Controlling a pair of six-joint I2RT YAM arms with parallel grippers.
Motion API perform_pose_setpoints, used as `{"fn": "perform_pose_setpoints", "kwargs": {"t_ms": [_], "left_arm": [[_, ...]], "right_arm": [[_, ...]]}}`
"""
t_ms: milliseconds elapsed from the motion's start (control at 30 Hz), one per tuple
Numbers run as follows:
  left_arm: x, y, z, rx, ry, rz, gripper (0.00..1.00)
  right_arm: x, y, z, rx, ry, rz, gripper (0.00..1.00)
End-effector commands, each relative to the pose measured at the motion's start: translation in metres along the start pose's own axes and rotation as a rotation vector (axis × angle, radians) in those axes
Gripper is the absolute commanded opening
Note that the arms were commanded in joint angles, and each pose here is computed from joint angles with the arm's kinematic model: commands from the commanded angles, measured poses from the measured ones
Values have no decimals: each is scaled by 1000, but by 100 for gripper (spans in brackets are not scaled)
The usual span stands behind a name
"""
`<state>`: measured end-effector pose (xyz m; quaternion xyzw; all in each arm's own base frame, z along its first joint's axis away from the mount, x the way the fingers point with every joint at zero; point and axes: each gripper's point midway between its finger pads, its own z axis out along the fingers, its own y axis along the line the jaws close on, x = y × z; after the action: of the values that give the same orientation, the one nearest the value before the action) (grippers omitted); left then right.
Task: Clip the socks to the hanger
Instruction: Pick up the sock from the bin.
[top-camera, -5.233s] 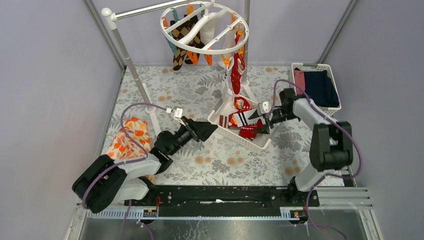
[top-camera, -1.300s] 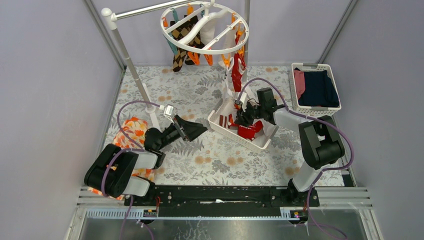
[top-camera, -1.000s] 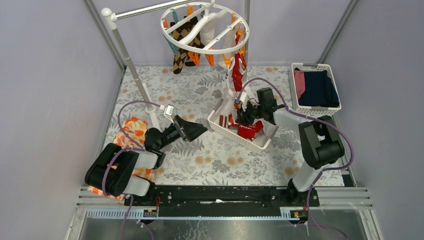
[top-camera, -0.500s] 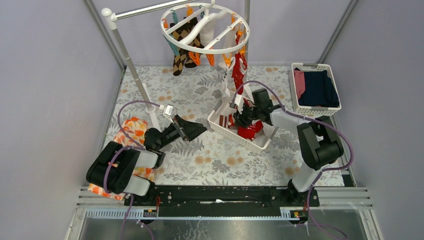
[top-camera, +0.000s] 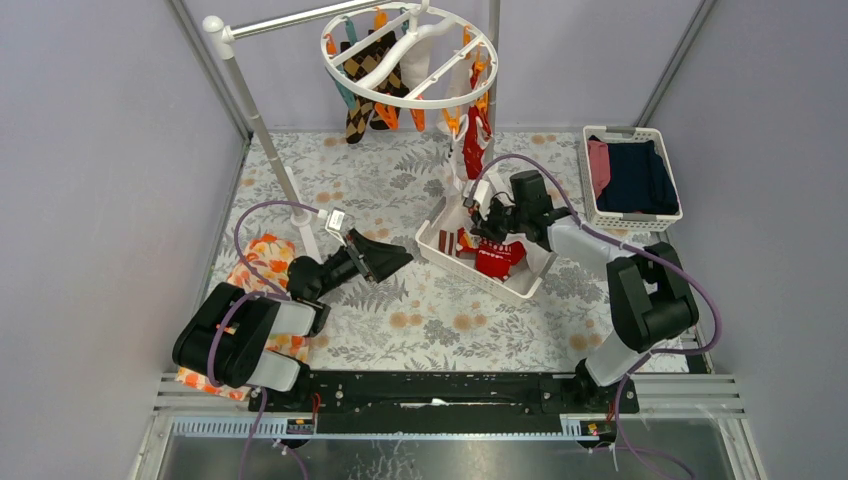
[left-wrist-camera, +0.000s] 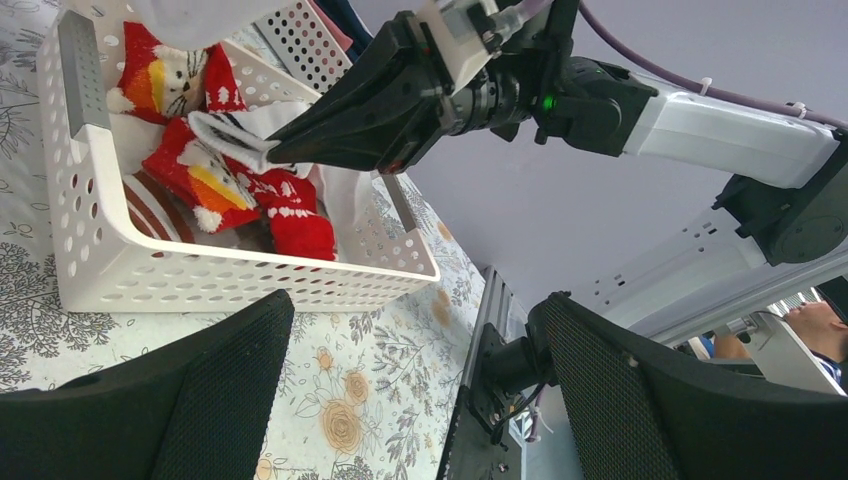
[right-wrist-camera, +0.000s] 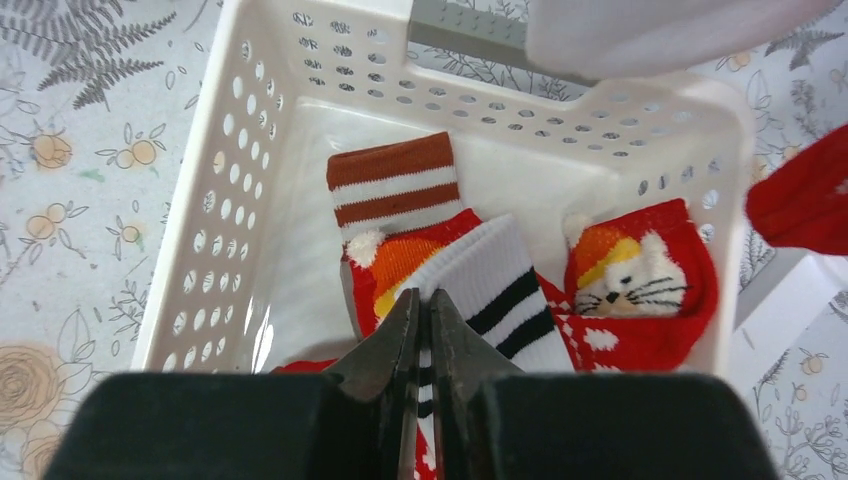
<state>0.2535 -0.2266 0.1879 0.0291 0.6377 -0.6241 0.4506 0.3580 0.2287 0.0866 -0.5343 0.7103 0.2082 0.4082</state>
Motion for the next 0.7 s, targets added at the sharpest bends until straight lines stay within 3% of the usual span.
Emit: {"fn": "perform_pose_setpoints", "kwargs": {"t_ms": [0, 367, 667], "left_arm": [[-1, -7, -3, 36, -8, 27, 99], [-1, -34, -2, 147, 8, 141, 99], [5, -90, 9, 245, -30, 522, 99]], "right_arm": [[-37, -5, -25, -31, -139, -18, 9], [-72, 24, -91, -214, -281, -100, 3], [-102, 61, -147, -278, -311, -195, 2]]}}
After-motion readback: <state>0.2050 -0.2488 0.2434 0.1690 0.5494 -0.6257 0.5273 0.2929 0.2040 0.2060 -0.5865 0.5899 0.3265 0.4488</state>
